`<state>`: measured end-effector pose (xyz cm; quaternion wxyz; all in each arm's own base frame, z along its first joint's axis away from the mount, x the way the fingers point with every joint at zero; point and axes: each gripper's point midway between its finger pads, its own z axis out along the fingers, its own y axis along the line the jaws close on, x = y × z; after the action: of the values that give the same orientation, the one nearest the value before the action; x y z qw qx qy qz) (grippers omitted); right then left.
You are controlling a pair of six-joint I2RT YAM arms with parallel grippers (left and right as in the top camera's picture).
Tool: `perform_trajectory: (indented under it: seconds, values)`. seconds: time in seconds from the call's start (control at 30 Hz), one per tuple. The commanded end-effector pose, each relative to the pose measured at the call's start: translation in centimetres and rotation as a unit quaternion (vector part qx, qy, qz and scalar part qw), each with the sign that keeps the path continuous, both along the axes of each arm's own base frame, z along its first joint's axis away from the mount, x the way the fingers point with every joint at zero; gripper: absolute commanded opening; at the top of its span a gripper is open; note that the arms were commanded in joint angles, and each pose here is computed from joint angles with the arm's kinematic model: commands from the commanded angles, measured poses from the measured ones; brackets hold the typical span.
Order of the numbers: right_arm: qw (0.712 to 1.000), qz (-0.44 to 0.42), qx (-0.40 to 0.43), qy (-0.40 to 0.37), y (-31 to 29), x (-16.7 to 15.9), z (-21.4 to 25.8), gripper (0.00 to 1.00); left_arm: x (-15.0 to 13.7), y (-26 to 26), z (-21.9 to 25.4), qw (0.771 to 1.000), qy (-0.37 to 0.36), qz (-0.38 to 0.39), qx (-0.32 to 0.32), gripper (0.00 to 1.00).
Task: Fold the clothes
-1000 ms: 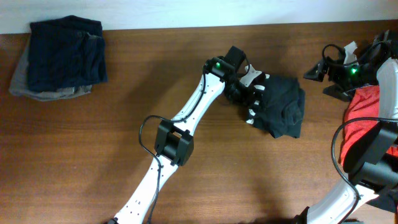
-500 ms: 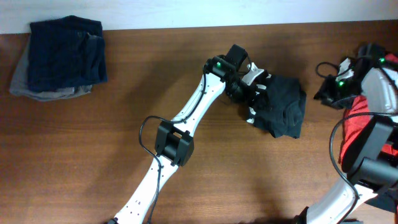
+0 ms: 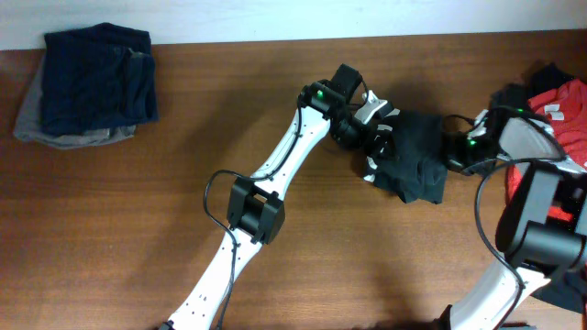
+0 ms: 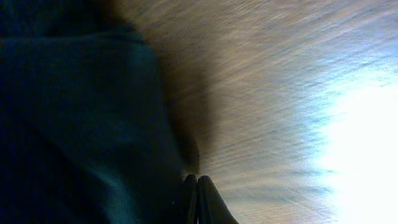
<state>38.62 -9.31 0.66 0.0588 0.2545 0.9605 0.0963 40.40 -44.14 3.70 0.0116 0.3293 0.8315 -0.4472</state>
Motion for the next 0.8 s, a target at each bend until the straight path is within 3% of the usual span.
perform_trajectory:
  seconds: [0.0, 0.7, 0.77]
  values:
    - [1.0, 0.011, 0.003, 0.028, 1.8, -0.4, -2.0, 0.04, 1.1, 2.1, -4.9, 0.998, 0.007, 0.027, 0.065, 0.99]
    - [0.999, 0.048, 0.013, 0.016, 5.4, 0.7, -2.1, 0.04, 0.9, 1.3, -5.0, 0.997, 0.026, 0.041, 0.061, 0.99]
    - [0.999, 0.048, 0.013, 0.016, 5.5, 0.7, -2.1, 0.05, 1.0, 1.2, -5.0, 0.997, 0.022, 0.041, 0.059, 0.9]
